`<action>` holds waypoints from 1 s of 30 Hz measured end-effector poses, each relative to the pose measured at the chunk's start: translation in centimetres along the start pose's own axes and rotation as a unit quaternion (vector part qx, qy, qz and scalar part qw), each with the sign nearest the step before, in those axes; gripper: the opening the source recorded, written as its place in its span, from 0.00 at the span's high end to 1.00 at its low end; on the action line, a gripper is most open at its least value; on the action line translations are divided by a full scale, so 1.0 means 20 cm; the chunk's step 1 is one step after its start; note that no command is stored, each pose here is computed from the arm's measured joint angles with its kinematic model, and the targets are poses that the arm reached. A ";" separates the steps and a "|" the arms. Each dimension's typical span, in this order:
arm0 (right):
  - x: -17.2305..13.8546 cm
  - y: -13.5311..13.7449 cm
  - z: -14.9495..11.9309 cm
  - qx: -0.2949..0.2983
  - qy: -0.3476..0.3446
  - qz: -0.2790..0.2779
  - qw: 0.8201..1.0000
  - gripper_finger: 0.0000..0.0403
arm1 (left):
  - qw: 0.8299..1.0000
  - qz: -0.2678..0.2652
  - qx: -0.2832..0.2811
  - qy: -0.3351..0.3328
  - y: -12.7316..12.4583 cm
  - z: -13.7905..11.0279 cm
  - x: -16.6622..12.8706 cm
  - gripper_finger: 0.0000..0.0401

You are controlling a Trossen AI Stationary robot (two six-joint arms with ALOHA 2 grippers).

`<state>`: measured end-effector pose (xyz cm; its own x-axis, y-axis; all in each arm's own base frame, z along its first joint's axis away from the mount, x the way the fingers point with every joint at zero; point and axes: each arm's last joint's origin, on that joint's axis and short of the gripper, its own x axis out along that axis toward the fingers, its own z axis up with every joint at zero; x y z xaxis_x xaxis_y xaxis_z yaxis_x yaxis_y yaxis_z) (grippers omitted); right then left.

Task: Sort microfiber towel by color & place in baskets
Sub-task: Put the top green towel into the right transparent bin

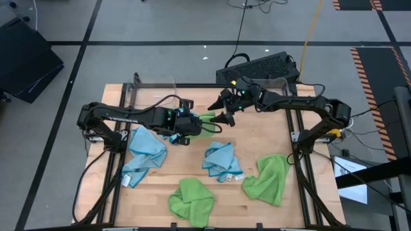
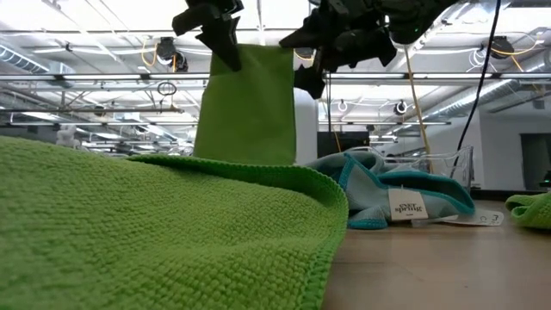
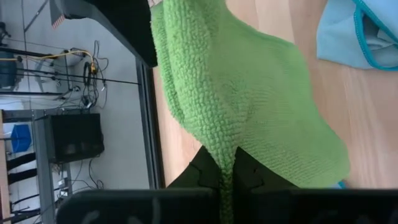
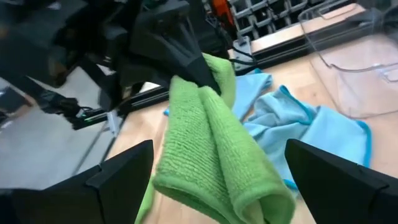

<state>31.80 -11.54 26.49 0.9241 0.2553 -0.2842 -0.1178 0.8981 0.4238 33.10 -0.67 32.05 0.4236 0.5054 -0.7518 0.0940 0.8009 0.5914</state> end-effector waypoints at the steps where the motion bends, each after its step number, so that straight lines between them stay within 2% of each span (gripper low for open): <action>1: 0.00 0.00 0.00 -0.004 -0.001 -0.004 1.000 0.11 | 1.000 0.000 0.000 0.000 0.00 0.00 0.00 0.99; 6: 0.03 0.02 -0.02 -0.023 0.002 -0.017 1.000 0.14 | 1.000 0.004 0.000 0.001 0.00 0.00 0.00 0.99; 11: 0.04 0.03 -0.02 -0.025 -0.001 -0.030 0.999 0.26 | 1.000 0.006 -0.001 0.002 0.00 0.00 0.00 0.99; 17: 0.04 0.03 -0.02 -0.024 0.000 -0.031 0.999 0.49 | 1.000 0.008 -0.010 0.004 0.01 0.00 0.00 0.99; 26: 0.04 0.03 -0.02 -0.024 -0.001 -0.031 0.999 0.95 | 0.999 0.012 -0.042 0.010 0.04 -0.02 0.02 0.99; 30: 0.04 0.03 -0.02 -0.021 -0.003 -0.040 0.999 0.97 | 0.999 0.013 -0.047 0.011 0.05 -0.02 0.03 0.98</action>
<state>32.33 -10.78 26.21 0.9335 0.1798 -0.3103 -0.0585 0.9300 0.3629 33.11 0.49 32.07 0.4041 0.5328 -0.7435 -0.0017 0.8133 0.5818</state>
